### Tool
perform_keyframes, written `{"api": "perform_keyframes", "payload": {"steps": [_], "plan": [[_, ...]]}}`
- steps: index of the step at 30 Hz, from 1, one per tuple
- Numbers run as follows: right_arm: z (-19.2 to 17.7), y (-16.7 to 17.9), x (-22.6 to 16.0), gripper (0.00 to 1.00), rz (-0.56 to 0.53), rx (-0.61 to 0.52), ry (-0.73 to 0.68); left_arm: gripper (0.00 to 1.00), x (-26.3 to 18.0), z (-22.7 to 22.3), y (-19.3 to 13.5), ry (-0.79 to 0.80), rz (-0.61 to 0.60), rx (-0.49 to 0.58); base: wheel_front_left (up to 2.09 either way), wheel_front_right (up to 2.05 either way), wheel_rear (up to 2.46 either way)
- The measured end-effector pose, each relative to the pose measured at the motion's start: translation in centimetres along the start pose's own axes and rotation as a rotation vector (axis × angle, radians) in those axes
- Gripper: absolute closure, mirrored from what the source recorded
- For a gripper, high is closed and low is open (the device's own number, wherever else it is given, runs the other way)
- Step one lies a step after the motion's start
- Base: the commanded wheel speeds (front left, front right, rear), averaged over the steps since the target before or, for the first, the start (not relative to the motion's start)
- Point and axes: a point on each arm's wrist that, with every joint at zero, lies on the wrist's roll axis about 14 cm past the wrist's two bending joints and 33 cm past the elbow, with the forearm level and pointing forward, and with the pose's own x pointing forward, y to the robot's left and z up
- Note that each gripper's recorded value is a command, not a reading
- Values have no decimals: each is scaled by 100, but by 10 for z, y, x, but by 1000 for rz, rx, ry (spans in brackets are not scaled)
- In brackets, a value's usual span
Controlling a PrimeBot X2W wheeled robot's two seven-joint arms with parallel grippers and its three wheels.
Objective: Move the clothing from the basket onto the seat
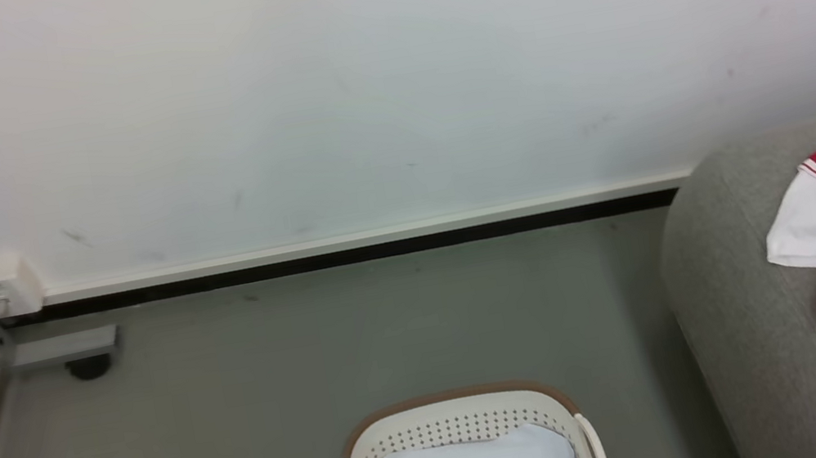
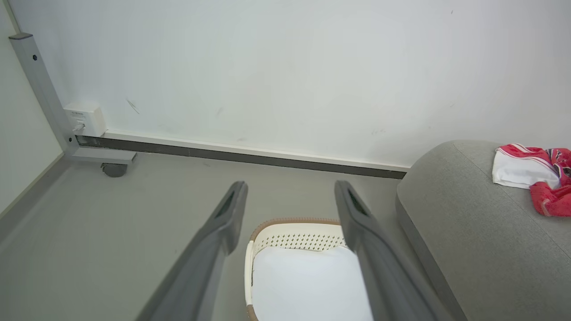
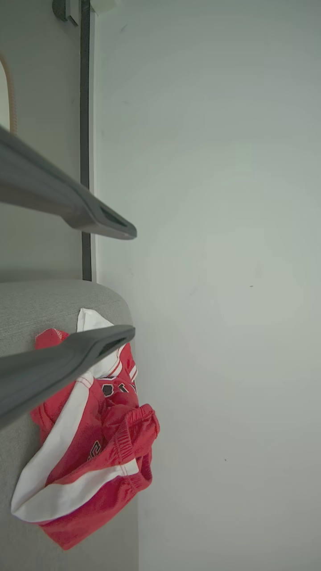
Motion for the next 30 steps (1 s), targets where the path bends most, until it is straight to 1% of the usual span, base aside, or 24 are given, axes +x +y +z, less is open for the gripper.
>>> {"api": "perform_keyframes", "payload": {"steps": [4, 9, 14, 20, 21, 27, 30], "plan": [[-10, 26, -5, 0, 80, 0, 30, 0, -16, 0, 18, -17, 66, 6, 0, 0, 0], [-22, 50, -13, 0, 153, 8, 71, 0, -26, 5, 28, -45, 100, 20, 0, 0, 0], [-25, 56, -16, 0, 168, 34, 81, 0, -28, 10, 30, -70, 107, 32, 0, 0, 0], [-34, 58, -21, 0, 173, 39, 112, 0, -29, 10, 28, -74, 95, 46, 0, 0, 0], [-35, 58, -21, 100, 172, 39, 115, 100, -29, 9, 27, -73, 90, 44, 0, 0, 0], [-57, 59, -34, 100, 163, 54, 189, 100, -37, -15, 26, -1, 100, 22, 0, 0, 0], [-62, 55, -35, 100, 139, 102, 217, 100, -37, -19, 29, 19, 117, -22, 0, 0, 0]]}}
